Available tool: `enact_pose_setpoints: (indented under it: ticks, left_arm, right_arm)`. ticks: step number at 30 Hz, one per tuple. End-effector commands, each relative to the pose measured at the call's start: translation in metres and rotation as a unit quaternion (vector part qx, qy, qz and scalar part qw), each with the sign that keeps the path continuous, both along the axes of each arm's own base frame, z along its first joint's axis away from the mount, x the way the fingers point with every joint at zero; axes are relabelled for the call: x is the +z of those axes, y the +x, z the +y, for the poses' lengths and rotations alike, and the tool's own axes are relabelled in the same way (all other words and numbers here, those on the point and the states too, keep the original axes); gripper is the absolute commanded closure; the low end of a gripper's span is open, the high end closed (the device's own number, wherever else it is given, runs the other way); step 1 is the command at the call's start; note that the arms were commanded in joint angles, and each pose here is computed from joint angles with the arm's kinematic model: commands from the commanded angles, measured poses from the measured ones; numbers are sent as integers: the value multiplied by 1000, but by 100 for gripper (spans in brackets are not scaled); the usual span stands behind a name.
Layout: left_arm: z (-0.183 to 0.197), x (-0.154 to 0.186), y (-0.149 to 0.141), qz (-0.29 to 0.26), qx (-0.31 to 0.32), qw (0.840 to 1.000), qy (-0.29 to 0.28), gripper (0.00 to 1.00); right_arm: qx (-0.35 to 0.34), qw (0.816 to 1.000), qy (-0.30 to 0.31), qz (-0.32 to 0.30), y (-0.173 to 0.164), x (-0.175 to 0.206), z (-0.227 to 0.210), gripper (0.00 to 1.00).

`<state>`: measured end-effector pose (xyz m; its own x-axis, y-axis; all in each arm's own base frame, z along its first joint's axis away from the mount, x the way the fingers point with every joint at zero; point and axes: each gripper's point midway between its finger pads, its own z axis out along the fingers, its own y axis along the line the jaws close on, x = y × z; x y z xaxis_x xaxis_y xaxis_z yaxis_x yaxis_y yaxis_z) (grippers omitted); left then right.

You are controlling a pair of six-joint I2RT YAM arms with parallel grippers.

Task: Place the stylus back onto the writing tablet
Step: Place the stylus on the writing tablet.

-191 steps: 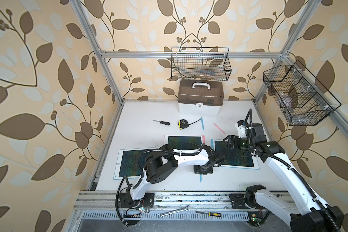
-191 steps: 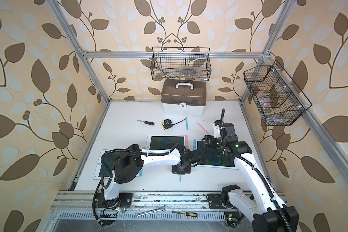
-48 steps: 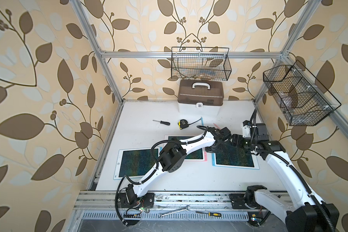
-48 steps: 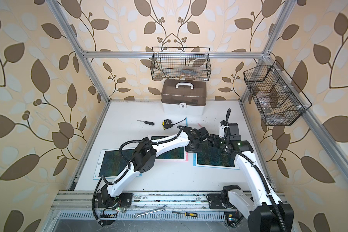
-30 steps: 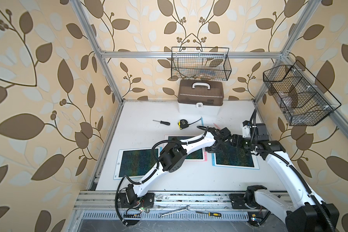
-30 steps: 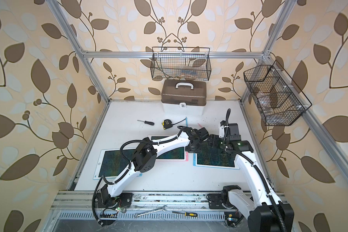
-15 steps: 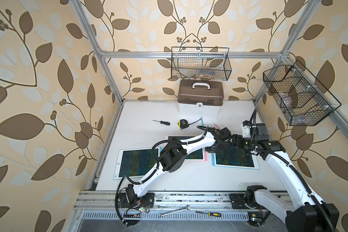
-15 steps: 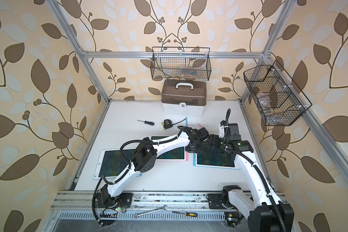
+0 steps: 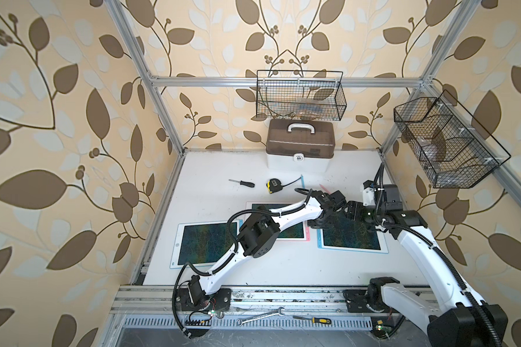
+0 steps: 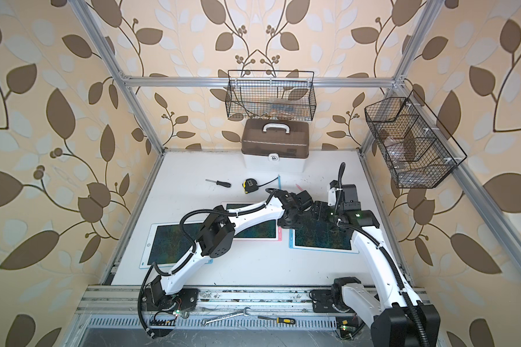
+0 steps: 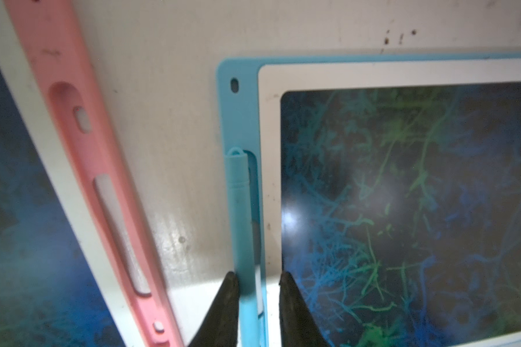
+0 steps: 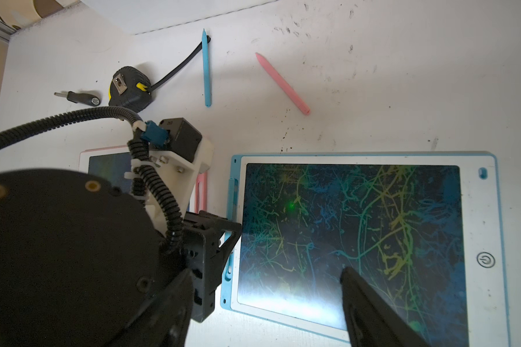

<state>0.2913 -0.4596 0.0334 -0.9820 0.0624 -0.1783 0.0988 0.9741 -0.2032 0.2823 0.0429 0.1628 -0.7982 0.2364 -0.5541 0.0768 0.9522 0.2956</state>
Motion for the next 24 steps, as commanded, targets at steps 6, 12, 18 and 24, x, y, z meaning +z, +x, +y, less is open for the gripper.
enact_pose_setpoints:
  ticks: [6, 12, 18, 24]
  left_arm:
    - [-5, 13, -2, -1, 1, 1000, -17, 74]
    - [-8, 15, -4, -2, -2, 1000, -21, 74]
    - [-8, 14, -5, -2, -3, 1000, -20, 74]
    - [-6, 14, -5, -3, -2, 1000, -15, 75]
  right_arm:
    - [16, 1000, 6, -1, -2, 0, 5, 23]
    - [16, 1000, 6, -1, -1, 0, 6, 23]
    - [17, 1000, 6, -2, -2, 0, 6, 23]
    - [16, 1000, 6, -3, -2, 0, 6, 23]
